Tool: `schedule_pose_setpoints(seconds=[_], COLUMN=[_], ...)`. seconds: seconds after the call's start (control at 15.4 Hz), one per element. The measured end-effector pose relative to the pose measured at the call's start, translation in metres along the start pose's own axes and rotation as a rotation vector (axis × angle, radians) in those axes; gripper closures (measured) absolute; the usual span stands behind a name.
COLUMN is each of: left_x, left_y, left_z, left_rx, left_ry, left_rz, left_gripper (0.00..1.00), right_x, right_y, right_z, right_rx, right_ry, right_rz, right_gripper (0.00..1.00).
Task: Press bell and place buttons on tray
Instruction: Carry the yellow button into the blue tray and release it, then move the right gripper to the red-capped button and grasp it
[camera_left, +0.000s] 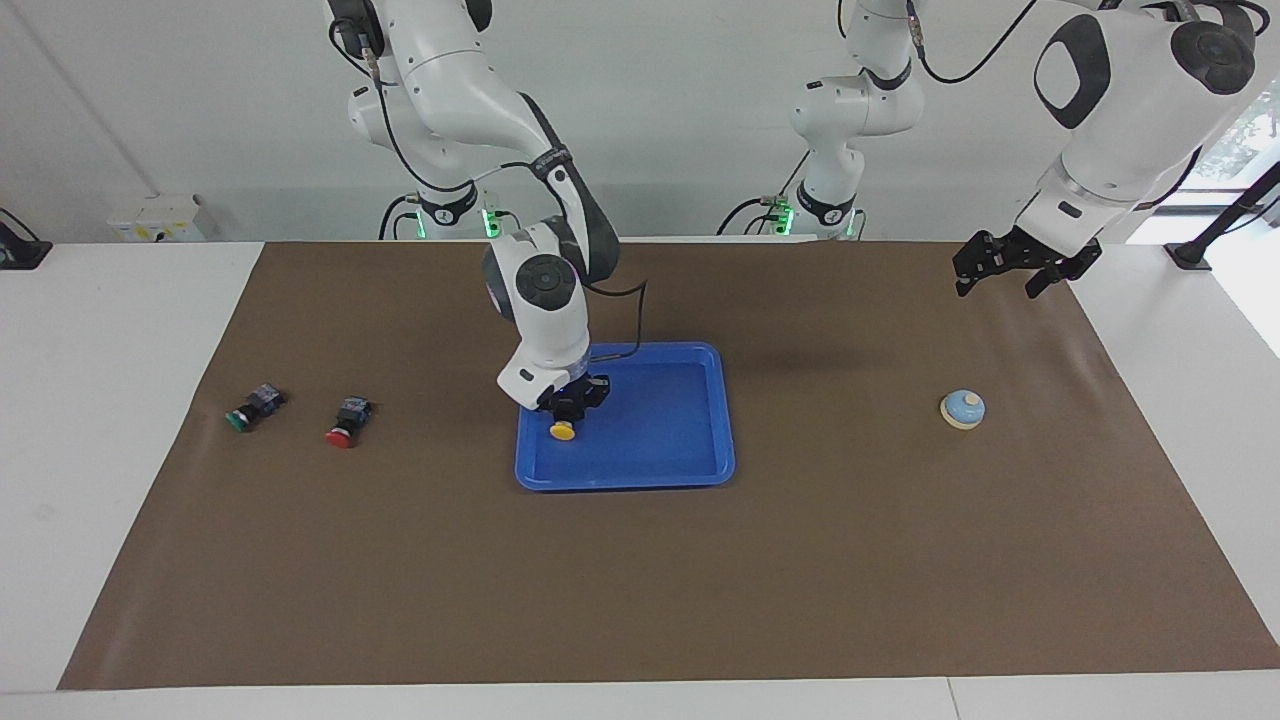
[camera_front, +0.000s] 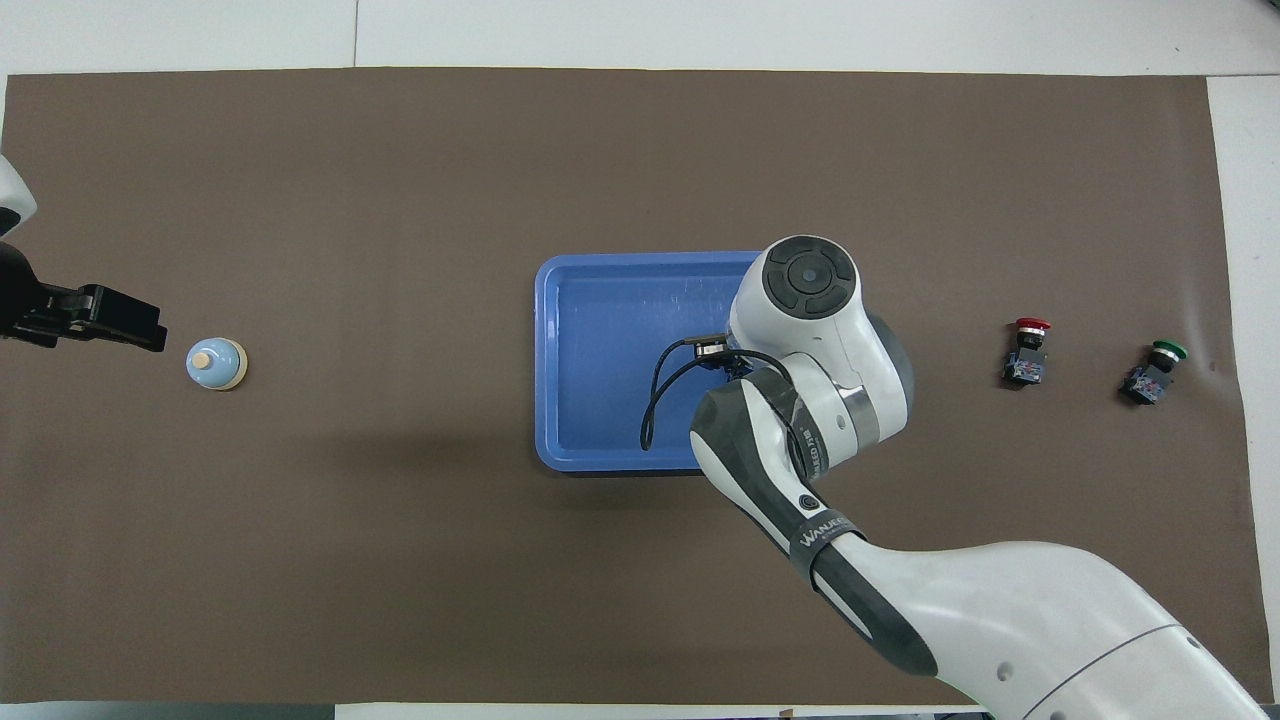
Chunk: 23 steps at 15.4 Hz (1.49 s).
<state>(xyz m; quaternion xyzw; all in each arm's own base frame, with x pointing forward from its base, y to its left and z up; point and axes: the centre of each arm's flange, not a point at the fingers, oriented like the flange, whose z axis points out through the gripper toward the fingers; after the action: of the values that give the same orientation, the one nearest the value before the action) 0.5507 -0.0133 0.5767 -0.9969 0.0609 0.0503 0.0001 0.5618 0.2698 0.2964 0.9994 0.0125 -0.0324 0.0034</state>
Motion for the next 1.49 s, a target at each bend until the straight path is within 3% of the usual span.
schedule_pose_setpoints(seconds=[0.06,0.26,0.39,0.45,0.71,0.91,1.1,1.23,1.49], left_x=[0.0,0.0,0.0,0.0,0.0,0.0,0.0,0.0,0.0], left_y=[0.0,0.0,0.0,0.0,0.0,0.0,0.0,0.0,0.0], left_z=[0.0,0.0,0.0,0.0,0.0,0.0,0.0,0.0,0.0], left_rx=[0.0,0.0,0.0,0.0,0.0,0.0,0.0,0.0,0.0], left_ry=[0.0,0.0,0.0,0.0,0.0,0.0,0.0,0.0,0.0], left_rz=[0.0,0.0,0.0,0.0,0.0,0.0,0.0,0.0,0.0], left_gripper=[0.0,0.0,0.0,0.0,0.0,0.0,0.0,0.0,0.0], right_x=[0.0,0.001,0.006,0.011,0.021,0.026,0.018,0.01,-0.015], right_y=[0.0,0.006,0.023,0.037,0.139,0.245,0.307,0.33,0.357], right_z=[0.0,-0.011,-0.041,-0.06,-0.119,-0.115,-0.094,-0.075,-0.023], right_rx=[0.0,-0.005,-0.009,-0.007,0.002,0.016,0.025,0.028,0.021], right_ry=[0.0,-0.009,-0.019,-0.019,-0.033,-0.054,-0.066,-0.043,0.085], right_rz=[0.011,0.034,0.064,0.087,0.099,0.113,0.176,0.206,0.201], right_gripper=[0.56,0.26,0.04,0.0,0.0,0.0,0.0,0.0,0.0])
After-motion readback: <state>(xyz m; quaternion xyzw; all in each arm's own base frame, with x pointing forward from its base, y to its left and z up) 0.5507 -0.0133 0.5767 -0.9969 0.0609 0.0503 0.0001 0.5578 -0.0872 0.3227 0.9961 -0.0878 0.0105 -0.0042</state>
